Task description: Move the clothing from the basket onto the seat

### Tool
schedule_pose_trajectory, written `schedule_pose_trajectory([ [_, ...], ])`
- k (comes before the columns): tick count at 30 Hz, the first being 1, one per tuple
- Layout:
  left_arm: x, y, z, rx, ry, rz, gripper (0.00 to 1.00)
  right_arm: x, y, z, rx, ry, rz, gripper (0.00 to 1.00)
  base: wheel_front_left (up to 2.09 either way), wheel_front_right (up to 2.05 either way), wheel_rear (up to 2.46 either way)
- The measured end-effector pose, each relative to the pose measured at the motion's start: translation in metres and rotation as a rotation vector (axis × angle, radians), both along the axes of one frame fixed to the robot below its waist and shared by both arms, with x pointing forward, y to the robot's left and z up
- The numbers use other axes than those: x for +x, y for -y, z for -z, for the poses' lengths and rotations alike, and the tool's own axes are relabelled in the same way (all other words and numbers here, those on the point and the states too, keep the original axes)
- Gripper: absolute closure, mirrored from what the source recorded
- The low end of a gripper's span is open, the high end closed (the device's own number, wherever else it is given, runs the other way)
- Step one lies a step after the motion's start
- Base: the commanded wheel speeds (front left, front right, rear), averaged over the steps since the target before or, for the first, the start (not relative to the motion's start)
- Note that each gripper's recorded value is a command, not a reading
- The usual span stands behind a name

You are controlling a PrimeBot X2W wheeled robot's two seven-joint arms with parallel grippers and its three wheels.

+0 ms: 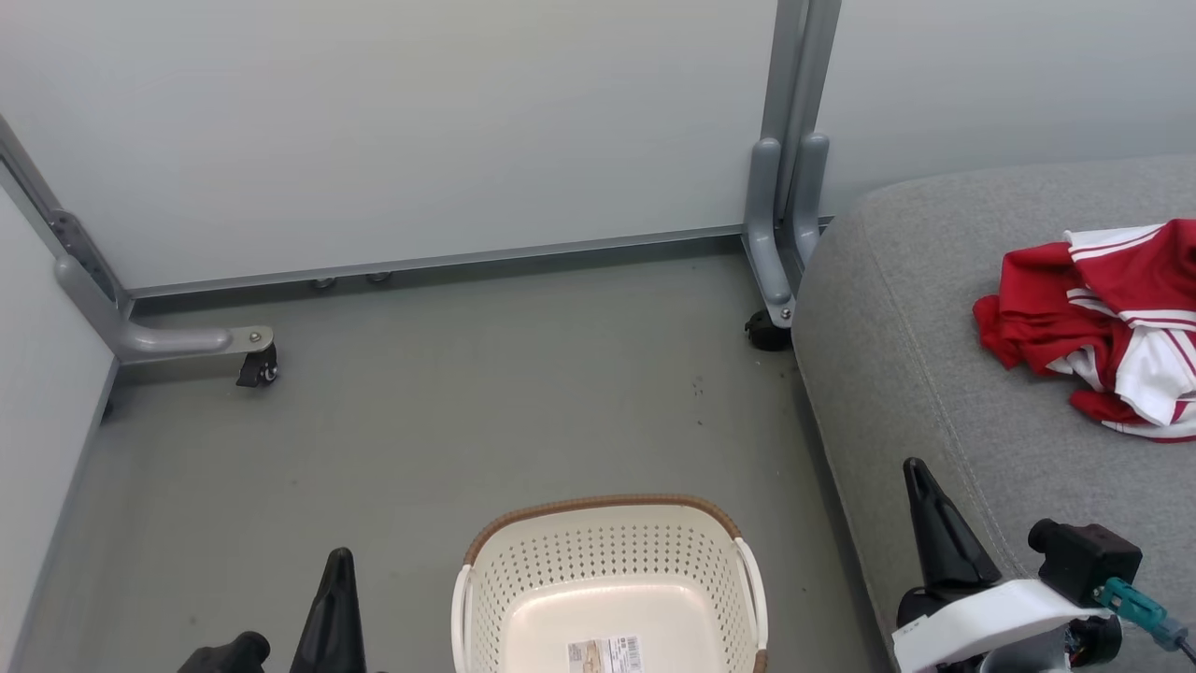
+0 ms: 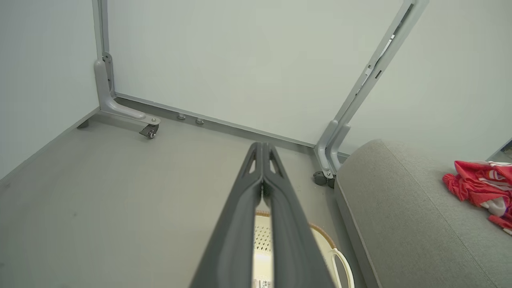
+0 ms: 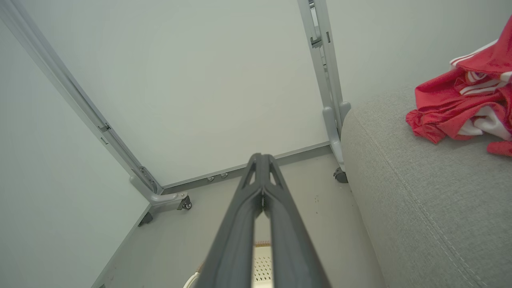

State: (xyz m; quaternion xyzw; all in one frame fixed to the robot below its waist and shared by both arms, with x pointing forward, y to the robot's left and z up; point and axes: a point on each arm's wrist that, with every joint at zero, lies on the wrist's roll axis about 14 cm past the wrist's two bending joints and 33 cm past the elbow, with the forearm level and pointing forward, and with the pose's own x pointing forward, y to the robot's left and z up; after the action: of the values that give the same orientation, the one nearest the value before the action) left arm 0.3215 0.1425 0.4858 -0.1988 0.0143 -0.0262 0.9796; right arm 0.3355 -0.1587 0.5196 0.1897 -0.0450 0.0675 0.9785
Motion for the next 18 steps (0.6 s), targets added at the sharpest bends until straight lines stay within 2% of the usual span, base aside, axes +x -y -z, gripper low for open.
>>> schedule_pose_trajectory([
  [18, 0.016, -0.015, 0.004, -0.271, -0.057, -0.036, 1.00, 0.012, 0.016, 0.005, 0.276, -0.067, 0.038, 1.00, 0.00, 0.00, 0.00],
])
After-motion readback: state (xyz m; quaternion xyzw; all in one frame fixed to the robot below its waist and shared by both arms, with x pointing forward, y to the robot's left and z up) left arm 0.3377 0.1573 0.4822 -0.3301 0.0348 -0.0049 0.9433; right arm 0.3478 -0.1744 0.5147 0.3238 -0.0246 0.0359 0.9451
